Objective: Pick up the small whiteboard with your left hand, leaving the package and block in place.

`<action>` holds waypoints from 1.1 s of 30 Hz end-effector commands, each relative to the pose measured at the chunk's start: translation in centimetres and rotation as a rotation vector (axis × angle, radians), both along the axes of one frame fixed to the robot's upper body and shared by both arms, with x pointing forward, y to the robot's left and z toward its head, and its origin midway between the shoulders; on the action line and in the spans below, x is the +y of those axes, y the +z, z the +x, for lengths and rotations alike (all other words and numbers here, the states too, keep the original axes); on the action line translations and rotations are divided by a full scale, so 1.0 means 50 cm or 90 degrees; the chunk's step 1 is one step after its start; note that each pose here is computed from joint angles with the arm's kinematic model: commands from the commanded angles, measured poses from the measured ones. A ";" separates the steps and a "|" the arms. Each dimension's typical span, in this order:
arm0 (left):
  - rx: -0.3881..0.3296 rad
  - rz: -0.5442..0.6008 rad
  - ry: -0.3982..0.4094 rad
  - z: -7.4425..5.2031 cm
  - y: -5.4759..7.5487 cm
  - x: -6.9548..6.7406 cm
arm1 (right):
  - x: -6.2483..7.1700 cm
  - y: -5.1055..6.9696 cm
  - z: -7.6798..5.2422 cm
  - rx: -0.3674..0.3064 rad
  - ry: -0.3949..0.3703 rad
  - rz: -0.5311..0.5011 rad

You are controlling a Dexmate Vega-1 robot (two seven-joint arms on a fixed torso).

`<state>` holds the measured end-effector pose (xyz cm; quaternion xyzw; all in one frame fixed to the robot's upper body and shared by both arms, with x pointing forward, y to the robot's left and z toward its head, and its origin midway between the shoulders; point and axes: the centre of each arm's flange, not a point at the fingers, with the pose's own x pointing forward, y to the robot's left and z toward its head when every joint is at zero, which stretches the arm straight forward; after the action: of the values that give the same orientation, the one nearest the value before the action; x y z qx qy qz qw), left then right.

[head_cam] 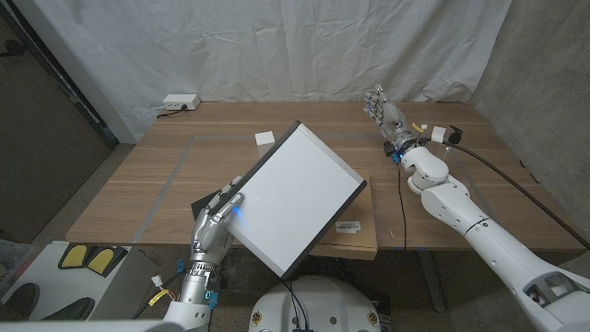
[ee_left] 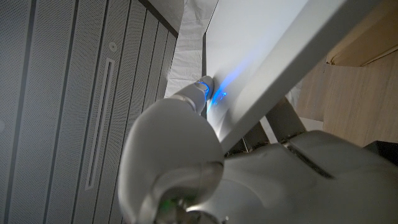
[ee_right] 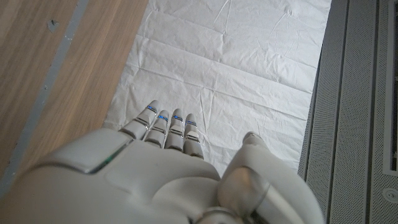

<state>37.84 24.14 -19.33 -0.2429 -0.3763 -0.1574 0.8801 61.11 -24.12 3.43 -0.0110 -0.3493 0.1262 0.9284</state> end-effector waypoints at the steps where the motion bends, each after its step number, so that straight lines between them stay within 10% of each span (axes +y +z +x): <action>1: -0.013 0.031 0.001 0.002 0.045 0.009 | -0.011 0.003 -0.013 -0.003 -0.007 -0.001; 33: -0.045 0.103 0.039 -0.050 0.139 0.005 | -0.028 -0.001 -0.031 -0.008 -0.006 -0.001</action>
<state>36.09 24.20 -13.97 -0.1772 -0.3924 -0.1694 0.8865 59.91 -25.24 3.51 -0.0150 -0.3528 0.1230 0.9275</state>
